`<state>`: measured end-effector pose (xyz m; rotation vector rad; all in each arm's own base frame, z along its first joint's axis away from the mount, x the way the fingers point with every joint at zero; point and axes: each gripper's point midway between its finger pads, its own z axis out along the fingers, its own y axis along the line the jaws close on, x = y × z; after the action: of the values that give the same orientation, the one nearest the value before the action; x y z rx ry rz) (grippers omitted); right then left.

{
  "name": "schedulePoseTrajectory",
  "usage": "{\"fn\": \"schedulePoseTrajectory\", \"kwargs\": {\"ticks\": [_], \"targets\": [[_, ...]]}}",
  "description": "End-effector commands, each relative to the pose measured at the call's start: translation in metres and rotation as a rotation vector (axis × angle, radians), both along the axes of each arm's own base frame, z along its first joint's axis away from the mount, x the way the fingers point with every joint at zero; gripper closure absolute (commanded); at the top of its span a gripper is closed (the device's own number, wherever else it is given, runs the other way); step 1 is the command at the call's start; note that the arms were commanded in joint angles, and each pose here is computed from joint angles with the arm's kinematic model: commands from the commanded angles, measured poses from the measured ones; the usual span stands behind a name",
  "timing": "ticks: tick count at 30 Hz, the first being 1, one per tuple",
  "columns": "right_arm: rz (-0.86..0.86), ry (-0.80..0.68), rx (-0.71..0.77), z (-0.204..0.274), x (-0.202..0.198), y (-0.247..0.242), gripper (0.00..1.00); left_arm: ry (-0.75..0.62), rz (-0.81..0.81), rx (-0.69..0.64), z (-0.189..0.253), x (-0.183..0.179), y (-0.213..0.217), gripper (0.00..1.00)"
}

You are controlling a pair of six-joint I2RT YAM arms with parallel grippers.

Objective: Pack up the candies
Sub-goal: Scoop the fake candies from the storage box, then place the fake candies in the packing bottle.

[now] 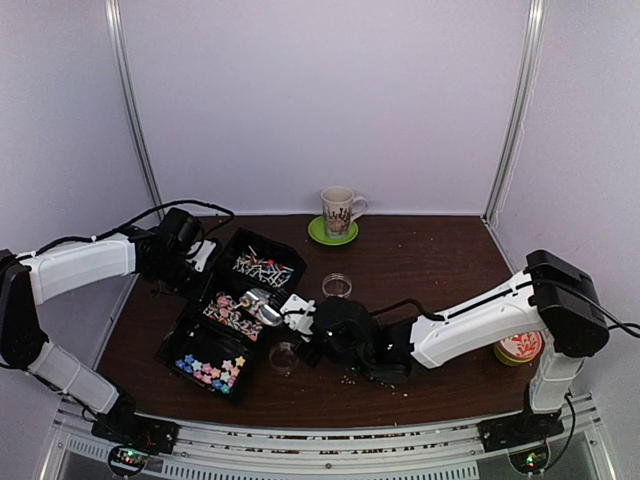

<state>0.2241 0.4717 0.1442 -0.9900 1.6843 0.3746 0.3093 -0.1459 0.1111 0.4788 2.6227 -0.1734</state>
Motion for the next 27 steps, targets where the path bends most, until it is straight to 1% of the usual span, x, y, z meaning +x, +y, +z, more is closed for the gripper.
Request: {"fn": "schedulePoseTrajectory", "kwargs": {"ticks": [1, 5, 9, 14, 18, 25, 27], "targets": [[-0.033, -0.072, 0.18, 0.063, 0.002, -0.018, 1.0, -0.123, 0.015, -0.094, 0.038, 0.027, -0.016, 1.0], [-0.023, -0.094, 0.186, 0.077, 0.002, -0.015, 1.0, -0.123, 0.014, -0.097, 0.039, 0.027, -0.016, 1.0], [0.009, -0.087, 0.255, 0.093, -0.003, -0.011, 1.0, -0.121, 0.014, -0.094, 0.038, 0.026, -0.015, 1.0], [0.009, -0.074, 0.278, 0.101, -0.007, -0.02, 1.0, -0.126, 0.014, -0.095, 0.04, 0.026, -0.015, 1.0], [-0.022, -0.072, 0.212, 0.102, -0.006, -0.035, 1.0, -0.127, 0.015, -0.095, 0.041, 0.026, -0.015, 1.0], [-0.116, -0.078, 0.021, 0.097, -0.002, -0.082, 1.0, -0.121, 0.016, -0.094, 0.04, 0.026, -0.015, 1.0], [-0.144, -0.074, -0.014, 0.097, -0.001, -0.098, 1.0, -0.119, 0.014, -0.095, 0.04, 0.026, -0.015, 1.0]]}}
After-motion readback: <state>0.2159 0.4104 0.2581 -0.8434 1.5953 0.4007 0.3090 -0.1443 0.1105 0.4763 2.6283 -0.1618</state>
